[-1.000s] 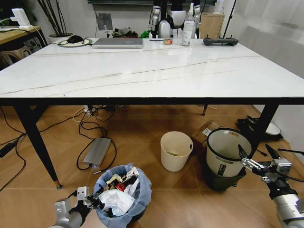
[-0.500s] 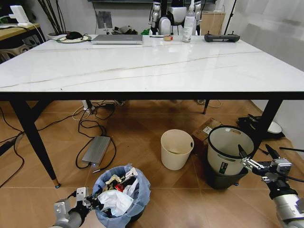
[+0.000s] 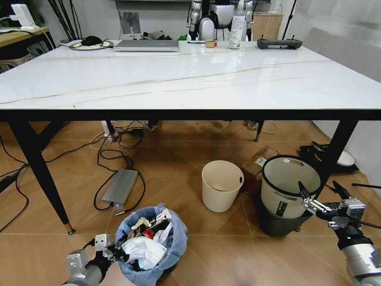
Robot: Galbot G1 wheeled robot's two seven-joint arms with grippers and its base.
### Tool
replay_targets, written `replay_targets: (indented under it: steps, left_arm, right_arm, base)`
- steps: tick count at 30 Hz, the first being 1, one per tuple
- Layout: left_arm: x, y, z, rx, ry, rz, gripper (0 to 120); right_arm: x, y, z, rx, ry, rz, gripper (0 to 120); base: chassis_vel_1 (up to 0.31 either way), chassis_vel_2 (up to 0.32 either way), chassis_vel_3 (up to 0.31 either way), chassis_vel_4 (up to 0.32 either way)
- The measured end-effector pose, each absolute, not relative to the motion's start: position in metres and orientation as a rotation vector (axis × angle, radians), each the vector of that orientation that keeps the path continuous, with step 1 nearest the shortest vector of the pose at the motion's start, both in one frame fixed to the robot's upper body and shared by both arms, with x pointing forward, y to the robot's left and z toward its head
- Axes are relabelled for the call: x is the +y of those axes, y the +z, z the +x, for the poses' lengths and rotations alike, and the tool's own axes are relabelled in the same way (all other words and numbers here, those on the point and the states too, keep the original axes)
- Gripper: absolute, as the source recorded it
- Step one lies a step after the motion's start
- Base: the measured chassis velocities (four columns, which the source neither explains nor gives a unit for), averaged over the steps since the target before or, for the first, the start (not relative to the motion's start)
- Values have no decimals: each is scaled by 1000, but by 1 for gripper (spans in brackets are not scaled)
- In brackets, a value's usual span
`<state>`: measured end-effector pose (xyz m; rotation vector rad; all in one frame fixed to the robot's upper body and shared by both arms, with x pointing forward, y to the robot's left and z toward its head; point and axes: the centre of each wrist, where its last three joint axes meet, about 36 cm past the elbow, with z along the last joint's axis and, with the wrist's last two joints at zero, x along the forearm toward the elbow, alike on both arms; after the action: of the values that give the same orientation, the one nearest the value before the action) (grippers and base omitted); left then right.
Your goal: Pick up the trash bin and place the trash from the table into it.
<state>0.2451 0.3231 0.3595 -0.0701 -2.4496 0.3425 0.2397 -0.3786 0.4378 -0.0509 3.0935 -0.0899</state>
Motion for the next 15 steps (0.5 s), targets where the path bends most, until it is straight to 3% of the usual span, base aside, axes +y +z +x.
replay_targets:
  steps: [15]
  left_arm:
    - [337, 332, 259, -2427, 337, 9, 0]
  right_arm:
    - [-379, 438, 240, 3093, -90, -51, 100]
  base:
    - [0, 0, 0, 0]
